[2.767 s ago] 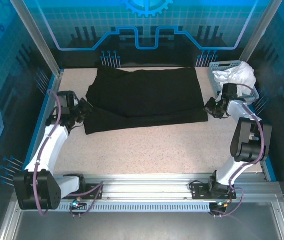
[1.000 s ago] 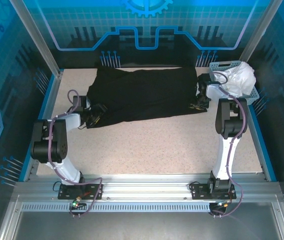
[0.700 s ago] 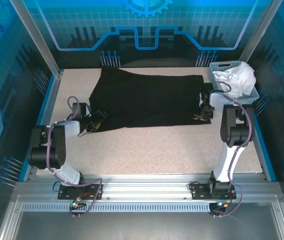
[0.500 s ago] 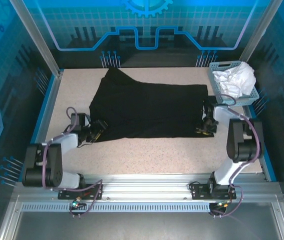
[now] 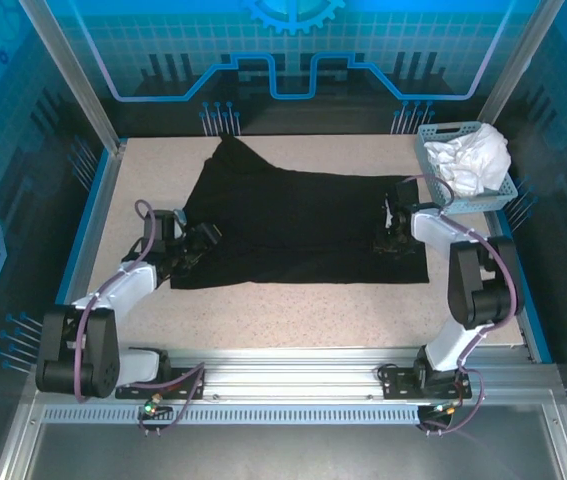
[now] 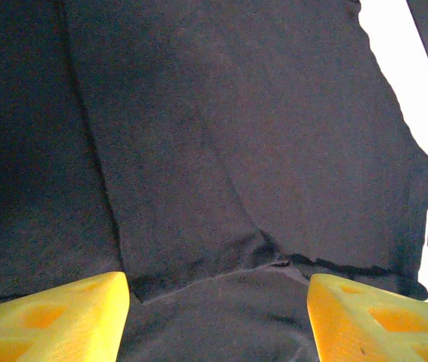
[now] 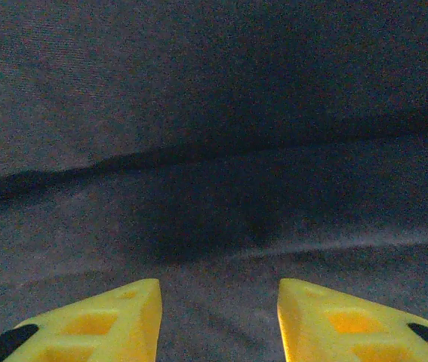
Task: Fold the inside-out t-shirt
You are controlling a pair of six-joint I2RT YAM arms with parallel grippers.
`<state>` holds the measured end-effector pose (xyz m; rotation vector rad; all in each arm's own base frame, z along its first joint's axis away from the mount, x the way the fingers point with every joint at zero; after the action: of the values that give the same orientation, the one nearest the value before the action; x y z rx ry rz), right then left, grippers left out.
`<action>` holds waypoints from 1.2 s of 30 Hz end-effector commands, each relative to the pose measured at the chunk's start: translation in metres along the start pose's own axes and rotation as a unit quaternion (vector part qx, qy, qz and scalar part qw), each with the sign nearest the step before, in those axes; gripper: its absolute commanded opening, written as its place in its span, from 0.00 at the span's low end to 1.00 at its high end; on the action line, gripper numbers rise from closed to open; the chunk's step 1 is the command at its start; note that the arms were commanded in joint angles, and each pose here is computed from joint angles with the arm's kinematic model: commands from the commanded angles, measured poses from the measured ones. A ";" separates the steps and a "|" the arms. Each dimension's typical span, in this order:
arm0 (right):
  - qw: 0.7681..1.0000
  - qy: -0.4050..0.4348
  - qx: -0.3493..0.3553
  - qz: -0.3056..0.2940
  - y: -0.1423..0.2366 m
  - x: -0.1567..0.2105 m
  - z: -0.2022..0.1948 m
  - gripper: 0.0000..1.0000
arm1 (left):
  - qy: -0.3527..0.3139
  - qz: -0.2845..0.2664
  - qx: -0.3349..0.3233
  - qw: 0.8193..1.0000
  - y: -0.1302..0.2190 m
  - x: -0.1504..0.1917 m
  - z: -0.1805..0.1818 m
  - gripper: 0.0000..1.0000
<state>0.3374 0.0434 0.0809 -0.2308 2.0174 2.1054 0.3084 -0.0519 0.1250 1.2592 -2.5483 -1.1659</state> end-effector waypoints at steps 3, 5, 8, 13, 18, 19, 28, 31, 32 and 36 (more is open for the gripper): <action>1.000 -0.016 -0.006 0.008 -0.008 -0.017 -0.001 0.44 | -0.002 0.002 -0.005 1.000 -0.010 -0.001 -0.005 0.65; 1.000 -0.022 -0.008 0.009 -0.011 -0.023 -0.002 0.44 | -0.003 0.004 -0.008 1.000 -0.012 -0.001 -0.003 0.65; 0.999 -0.031 -0.010 0.010 -0.016 -0.035 -0.004 0.43 | -0.002 0.006 -0.014 1.000 -0.015 0.000 0.001 0.66; 0.999 -0.046 -0.019 0.004 -0.020 -0.060 -0.005 0.41 | -0.005 0.012 -0.021 1.000 -0.019 0.002 0.006 0.66; 0.994 -0.073 -0.069 -0.047 -0.008 -0.094 -0.011 0.41 | -0.010 0.016 -0.023 1.000 -0.021 0.003 0.007 0.66; 0.993 -0.080 -0.076 -0.048 -0.007 -0.096 -0.014 0.40 | -0.010 0.016 -0.023 1.000 -0.021 0.003 0.007 0.66; 0.989 -0.050 -0.113 -0.085 0.031 -0.062 0.004 0.42 | -0.002 0.015 -0.016 1.000 -0.025 -0.001 0.003 0.66; 0.990 -0.037 -0.109 -0.084 0.037 -0.049 0.012 0.43 | 0.000 0.029 -0.016 0.999 -0.034 0.000 0.001 0.66; 0.990 -0.037 -0.109 -0.083 0.038 -0.047 0.012 0.43 | -0.001 0.033 -0.017 0.999 -0.036 0.001 0.000 0.66; 0.990 -0.033 -0.110 -0.079 0.041 -0.043 0.013 0.43 | -0.005 0.031 -0.022 0.999 -0.037 0.003 -0.001 0.66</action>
<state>0.3732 0.0510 0.1305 -0.3332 1.6811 2.1858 0.3238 -0.0647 0.0928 1.1397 -2.5093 -1.2188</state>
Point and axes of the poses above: each hand's point on the last joint's axis, 136 mm out from that joint toward the fingers, its own y axis back along the fingers, its own z axis along the line the jaws close on, x = y × z, the point moved 5 cm from there along y, back along the fingers, and after that the axes turned 5 degrees about y, right-handed, at the moved point
